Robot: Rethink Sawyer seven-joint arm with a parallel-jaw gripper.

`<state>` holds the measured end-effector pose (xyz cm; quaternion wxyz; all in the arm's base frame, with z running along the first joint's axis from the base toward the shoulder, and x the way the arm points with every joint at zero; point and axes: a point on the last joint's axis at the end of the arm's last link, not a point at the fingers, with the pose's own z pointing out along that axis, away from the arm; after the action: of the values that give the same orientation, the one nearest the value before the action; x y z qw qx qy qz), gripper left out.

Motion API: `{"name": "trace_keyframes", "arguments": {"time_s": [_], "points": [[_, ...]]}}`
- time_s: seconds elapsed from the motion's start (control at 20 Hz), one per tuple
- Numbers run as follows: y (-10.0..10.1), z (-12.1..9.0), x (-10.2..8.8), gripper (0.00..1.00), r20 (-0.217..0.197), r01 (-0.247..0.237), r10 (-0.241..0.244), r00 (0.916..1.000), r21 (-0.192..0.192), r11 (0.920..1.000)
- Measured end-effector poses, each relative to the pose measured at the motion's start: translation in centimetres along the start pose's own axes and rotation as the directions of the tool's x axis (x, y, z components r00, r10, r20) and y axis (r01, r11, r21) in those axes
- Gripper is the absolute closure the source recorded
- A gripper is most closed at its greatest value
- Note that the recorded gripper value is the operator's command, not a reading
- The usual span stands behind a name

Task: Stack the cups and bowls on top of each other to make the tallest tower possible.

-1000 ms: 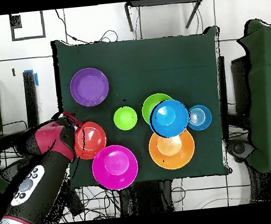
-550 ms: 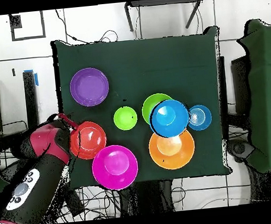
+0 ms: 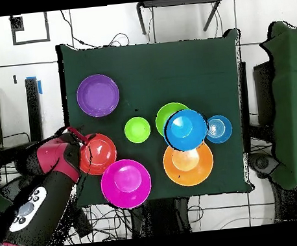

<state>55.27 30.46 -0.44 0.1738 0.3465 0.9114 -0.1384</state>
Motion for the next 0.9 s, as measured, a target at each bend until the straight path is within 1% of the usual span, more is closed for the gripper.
{"name": "trace_keyframes", "arguments": {"time_s": [0.25, 0.45, 0.55, 0.7, 0.8, 0.9], "points": [[-1.3, 1.0, 0.3, 0.00, 0.003, -0.009, 0.009, 1.0000, 0.007, 0.9999], [-2.1, 2.0, 0.7, 0.00, -0.007, -0.022, 0.022, 0.9997, 0.003, 0.9998], [-2.5, 2.8, 1.0, 0.00, -0.027, -0.039, 0.039, 0.9989, -0.003, 0.9992], [-2.9, 3.8, 1.1, 0.00, -0.066, -0.080, 0.079, 0.9947, -0.014, 0.9967], [-2.9, 4.3, 0.7, 0.00, -0.087, -0.108, 0.105, 0.9906, -0.023, 0.9939], [-3.0, 4.8, -0.1, 0.00, -0.114, -0.147, 0.142, 0.9832, -0.031, 0.9887]]}}
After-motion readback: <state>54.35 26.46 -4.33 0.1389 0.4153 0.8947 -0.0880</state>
